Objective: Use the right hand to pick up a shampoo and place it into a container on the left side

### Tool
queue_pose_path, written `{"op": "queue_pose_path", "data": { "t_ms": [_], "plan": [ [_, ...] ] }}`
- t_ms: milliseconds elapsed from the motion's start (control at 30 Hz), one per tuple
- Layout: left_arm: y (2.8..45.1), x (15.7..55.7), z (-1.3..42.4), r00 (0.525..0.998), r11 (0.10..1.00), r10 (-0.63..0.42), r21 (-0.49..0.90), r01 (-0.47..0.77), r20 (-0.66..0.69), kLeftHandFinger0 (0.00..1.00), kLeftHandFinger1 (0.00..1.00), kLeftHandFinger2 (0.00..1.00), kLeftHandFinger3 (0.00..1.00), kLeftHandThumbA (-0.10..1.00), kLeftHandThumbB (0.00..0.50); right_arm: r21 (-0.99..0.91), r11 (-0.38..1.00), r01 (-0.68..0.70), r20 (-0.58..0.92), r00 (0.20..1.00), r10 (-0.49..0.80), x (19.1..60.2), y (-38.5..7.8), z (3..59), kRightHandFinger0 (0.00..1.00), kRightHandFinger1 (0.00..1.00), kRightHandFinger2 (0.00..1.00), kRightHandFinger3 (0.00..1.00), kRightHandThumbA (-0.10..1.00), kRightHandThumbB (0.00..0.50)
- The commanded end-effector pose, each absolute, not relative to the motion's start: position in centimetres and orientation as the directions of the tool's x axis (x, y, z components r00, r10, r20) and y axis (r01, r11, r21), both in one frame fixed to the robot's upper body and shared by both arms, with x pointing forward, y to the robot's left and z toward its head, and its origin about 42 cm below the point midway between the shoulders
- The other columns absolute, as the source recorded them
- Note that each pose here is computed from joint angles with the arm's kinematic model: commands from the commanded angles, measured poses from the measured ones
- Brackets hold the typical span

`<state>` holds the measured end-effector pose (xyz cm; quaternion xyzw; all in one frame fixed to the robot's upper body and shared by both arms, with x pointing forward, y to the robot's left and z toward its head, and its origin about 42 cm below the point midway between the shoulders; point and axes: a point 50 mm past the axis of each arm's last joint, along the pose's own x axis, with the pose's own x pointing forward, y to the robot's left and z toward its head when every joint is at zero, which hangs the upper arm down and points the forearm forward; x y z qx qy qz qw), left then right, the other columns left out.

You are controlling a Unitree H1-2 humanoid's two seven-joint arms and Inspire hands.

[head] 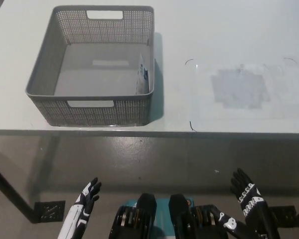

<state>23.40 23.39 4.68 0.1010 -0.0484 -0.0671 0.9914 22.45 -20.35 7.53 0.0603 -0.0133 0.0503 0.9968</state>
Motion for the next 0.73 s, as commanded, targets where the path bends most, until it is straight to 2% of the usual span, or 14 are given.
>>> {"op": "queue_pose_path", "data": {
  "t_ms": [0, 200, 367, 567, 700],
  "plan": [
    [23.57, 23.04, 5.03, 0.984, 0.971, -0.141, 0.207, 0.116, 0.110, 1.00, 1.00, 1.00, 1.00, 1.00, 0.178, 0.140, 0.982, -0.126, 0.103, 0.988, 0.112, 22.36, -20.34, 8.25, 1.00, 1.00, 1.00, 1.00, 0.90, 0.137],
    [23.56, 23.13, 4.74, 0.985, 0.973, -0.135, 0.203, 0.110, 0.109, 1.00, 1.00, 1.00, 1.00, 0.99, 0.173, 0.109, 0.986, -0.130, 0.100, 0.988, 0.119, 22.85, -20.45, 8.29, 1.00, 1.00, 1.00, 1.00, 0.93, 0.154],
    [23.22, 23.15, 4.55, 0.985, 0.975, -0.135, 0.192, 0.113, 0.105, 1.00, 1.00, 1.00, 1.00, 0.98, 0.171, 0.103, 0.987, -0.126, 0.099, 0.988, 0.116, 22.64, -20.70, 8.42, 1.00, 1.00, 1.00, 1.00, 0.92, 0.142],
    [23.44, 22.54, 4.36, 0.988, 0.976, -0.121, 0.194, 0.101, 0.093, 1.00, 1.00, 1.00, 1.00, 0.96, 0.163, 0.097, 0.986, -0.133, 0.089, 0.988, 0.125, 22.52, -20.58, 8.06, 1.00, 1.00, 1.00, 1.00, 0.90, 0.177],
    [23.54, 22.35, 4.24, 0.988, 0.975, -0.124, 0.195, 0.105, 0.088, 1.00, 1.00, 1.00, 1.00, 0.96, 0.161, 0.089, 0.987, -0.134, 0.084, 0.988, 0.127, 22.35, -20.53, 7.95, 1.00, 1.00, 1.00, 1.00, 0.90, 0.175]
  ]
}}
